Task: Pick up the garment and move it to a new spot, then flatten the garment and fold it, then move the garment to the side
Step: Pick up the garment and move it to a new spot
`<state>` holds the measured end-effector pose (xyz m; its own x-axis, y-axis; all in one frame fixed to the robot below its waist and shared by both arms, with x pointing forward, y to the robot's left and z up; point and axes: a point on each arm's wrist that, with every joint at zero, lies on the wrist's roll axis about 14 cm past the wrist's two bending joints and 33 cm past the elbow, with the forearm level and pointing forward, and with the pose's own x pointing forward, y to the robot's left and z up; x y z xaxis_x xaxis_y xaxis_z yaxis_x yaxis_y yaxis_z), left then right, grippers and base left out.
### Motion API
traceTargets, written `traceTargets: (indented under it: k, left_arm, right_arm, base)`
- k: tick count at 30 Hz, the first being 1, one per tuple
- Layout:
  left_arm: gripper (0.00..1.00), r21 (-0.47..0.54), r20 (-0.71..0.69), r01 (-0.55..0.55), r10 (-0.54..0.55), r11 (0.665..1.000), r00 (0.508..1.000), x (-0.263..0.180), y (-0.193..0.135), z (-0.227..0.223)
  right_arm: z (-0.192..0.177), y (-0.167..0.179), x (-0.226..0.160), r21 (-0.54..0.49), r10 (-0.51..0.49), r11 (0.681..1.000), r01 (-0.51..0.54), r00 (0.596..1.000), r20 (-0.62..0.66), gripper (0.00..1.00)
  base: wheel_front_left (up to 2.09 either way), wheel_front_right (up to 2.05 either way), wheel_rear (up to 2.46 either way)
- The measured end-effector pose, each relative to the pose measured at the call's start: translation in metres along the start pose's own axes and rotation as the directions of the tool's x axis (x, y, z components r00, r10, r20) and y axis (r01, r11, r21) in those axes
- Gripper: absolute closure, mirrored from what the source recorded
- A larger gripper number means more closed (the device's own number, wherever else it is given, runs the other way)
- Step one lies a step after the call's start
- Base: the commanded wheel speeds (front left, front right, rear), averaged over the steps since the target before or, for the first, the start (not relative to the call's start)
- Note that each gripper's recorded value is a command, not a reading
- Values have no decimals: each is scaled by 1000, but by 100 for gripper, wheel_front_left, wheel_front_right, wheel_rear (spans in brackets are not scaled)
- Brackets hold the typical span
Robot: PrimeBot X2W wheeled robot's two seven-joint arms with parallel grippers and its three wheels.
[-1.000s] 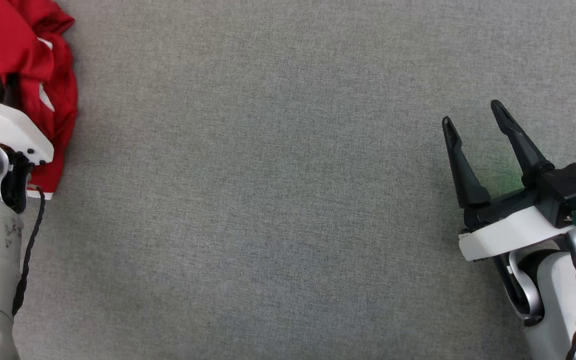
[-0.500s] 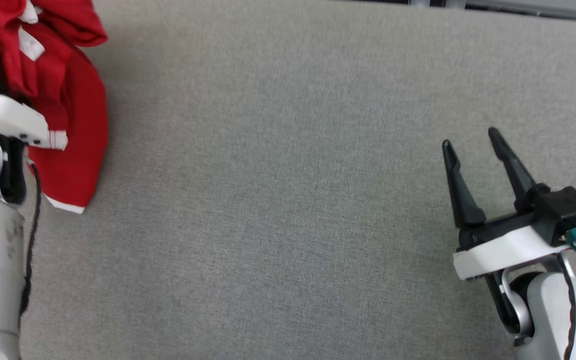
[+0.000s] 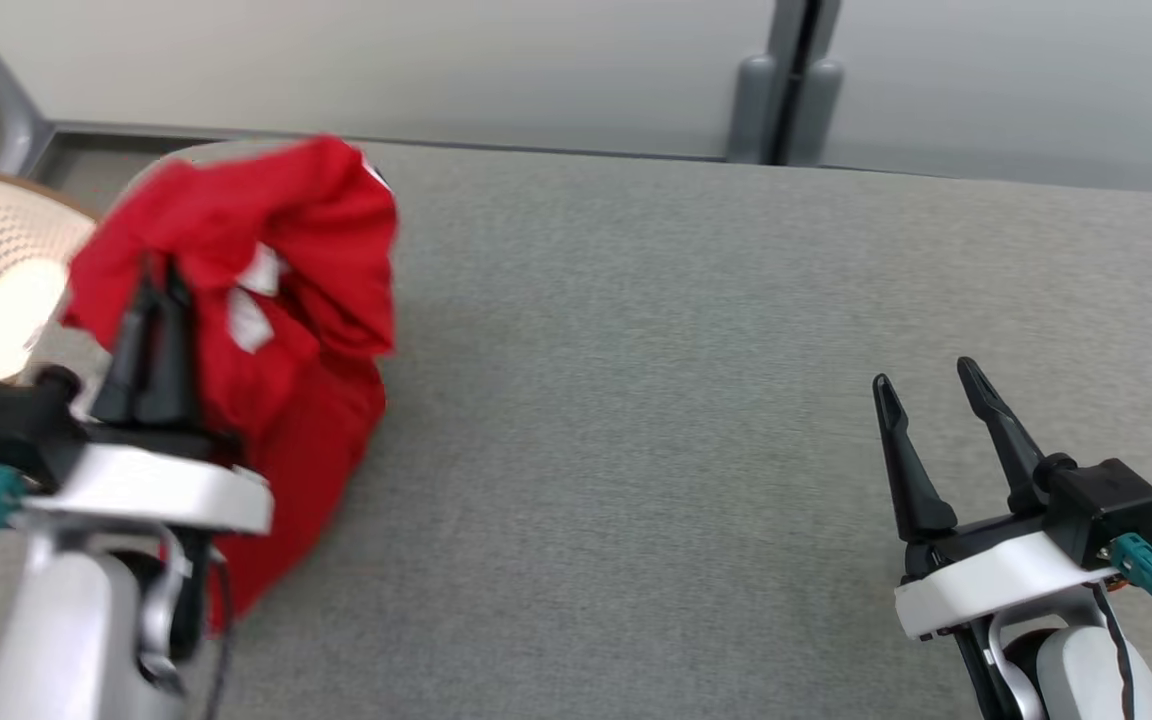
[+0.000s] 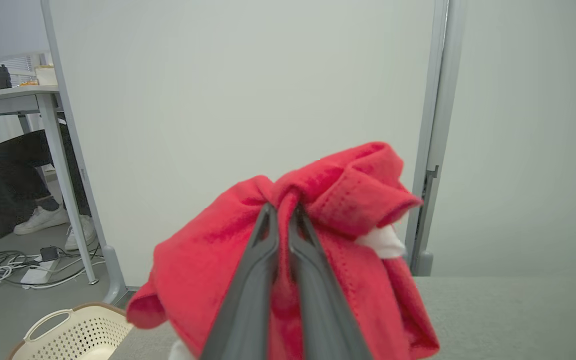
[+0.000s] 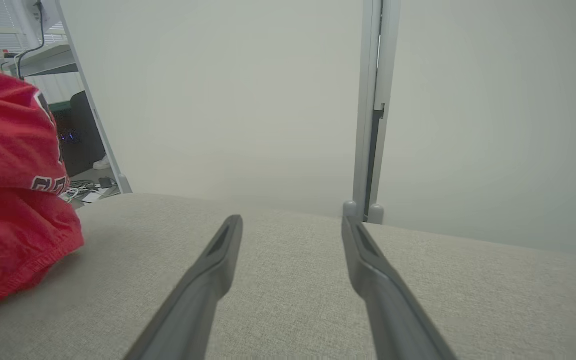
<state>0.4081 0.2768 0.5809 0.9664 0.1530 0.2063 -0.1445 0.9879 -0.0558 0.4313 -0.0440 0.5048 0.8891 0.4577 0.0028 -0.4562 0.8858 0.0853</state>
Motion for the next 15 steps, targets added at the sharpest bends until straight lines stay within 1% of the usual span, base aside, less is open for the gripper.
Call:
traceTargets:
  k: [2, 5, 7, 9, 11, 12, 15]
  left_arm:
    - [100, -27, -10, 60, -61, 998, 998, -8, -26, 1]
    - [100, -62, -20, 170, -172, 983, 985, -14, -69, 3]
    - [100, -90, -27, 259, -262, 962, 965, -15, -102, 2]
    - [100, -125, -48, 339, -347, 932, 936, -16, -134, -5]
    - [100, -150, -66, 423, -436, 893, 897, -16, -165, -13]
    - [100, -177, -67, 514, -532, 839, 844, -16, -202, -17]
    - [100, -205, -41, 640, -660, 741, 751, -16, -257, -19]
  right_arm:
    - [6, -6, -7, -4, -26, 1000, 26, 1000, 12, 0]
    - [13, -17, -16, -12, -64, 998, 64, 998, 28, 0]
    - [17, -26, -21, -12, -94, 995, 95, 995, 39, 0]
    - [22, -36, -26, -18, -125, 992, 126, 991, 52, 0]
    - [24, -47, -31, -18, -160, 987, 161, 985, 58, 0]
    - [24, -59, -38, -19, -199, 980, 200, 978, 62, 0]
    - [20, -79, -52, -18, -269, 963, 270, 962, 56, 0]
  base:
    - [0, 0, 0]
    - [0, 0, 0]
    - [0, 0, 0]
    - [0, 0, 0]
    - [0, 0, 0]
    - [0, 0, 0]
    - [0, 0, 0]
